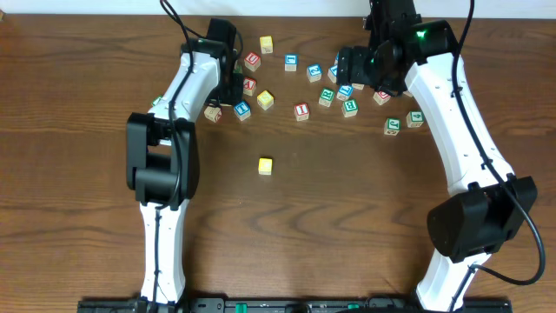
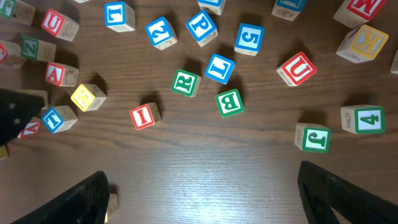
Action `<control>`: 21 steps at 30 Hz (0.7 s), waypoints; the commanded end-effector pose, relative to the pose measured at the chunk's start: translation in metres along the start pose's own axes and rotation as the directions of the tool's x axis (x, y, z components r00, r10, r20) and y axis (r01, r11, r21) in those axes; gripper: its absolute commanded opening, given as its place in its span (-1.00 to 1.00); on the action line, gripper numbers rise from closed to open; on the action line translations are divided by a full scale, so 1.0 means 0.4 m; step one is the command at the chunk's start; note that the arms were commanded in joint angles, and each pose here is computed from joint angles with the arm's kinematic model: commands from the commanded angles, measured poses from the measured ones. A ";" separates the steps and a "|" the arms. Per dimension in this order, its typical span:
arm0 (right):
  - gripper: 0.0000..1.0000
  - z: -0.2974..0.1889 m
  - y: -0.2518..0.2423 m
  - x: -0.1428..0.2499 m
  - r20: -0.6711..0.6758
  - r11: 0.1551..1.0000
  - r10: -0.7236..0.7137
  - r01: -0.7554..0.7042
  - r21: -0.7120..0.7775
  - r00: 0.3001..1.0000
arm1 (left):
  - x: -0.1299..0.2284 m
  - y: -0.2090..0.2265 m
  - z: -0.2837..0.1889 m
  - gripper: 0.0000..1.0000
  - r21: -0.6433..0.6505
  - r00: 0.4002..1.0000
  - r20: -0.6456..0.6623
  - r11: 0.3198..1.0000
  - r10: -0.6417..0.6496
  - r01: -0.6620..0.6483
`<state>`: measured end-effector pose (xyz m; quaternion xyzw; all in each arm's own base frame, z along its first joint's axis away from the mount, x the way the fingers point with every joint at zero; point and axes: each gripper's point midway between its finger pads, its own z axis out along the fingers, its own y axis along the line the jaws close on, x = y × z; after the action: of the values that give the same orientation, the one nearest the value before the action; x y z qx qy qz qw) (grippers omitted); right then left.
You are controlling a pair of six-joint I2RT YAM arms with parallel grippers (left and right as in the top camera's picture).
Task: Spell out CORL
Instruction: 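Close left gripper on the yellow O block and lift, then carry the O block to the right of the C block and lower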
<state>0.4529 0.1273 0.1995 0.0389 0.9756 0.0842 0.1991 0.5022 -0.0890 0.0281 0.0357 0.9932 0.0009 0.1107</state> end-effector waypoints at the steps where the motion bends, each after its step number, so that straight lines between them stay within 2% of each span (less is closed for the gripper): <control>1: 0.83 -0.003 -0.011 0.000 0.005 1.000 -0.010 0.010 0.019 1.000 | -0.043 0.001 -0.181 -0.41 0.006 0.992 0.124 1.000 0.023 -0.024; 6: 0.83 -0.003 -0.003 -0.001 0.004 1.000 -0.010 0.010 0.001 1.000 | -0.024 -0.032 -0.334 -0.43 0.013 0.979 0.184 0.996 0.082 -0.086; 11: 0.86 -0.005 0.010 -0.021 0.023 0.998 0.003 -0.002 -0.062 1.000 | 0.027 -0.123 -0.432 -0.43 0.019 0.953 0.205 0.972 0.225 -0.233; 16: 0.86 -0.011 -0.055 -0.056 0.044 0.996 0.065 -0.062 -0.070 0.997 | 0.113 -0.229 -0.434 -0.43 0.029 0.896 0.132 0.902 0.425 -0.432; 21: 0.86 -0.021 -0.161 -0.085 0.055 0.987 0.154 -0.150 -0.063 0.987 | 0.196 -0.301 -0.408 -0.43 0.051 0.820 0.058 0.818 0.570 -0.573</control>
<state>0.4766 0.0797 0.2073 0.0948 0.9629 0.1214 0.2214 0.3916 -0.1975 0.1821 0.2844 0.9474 -0.0101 0.1467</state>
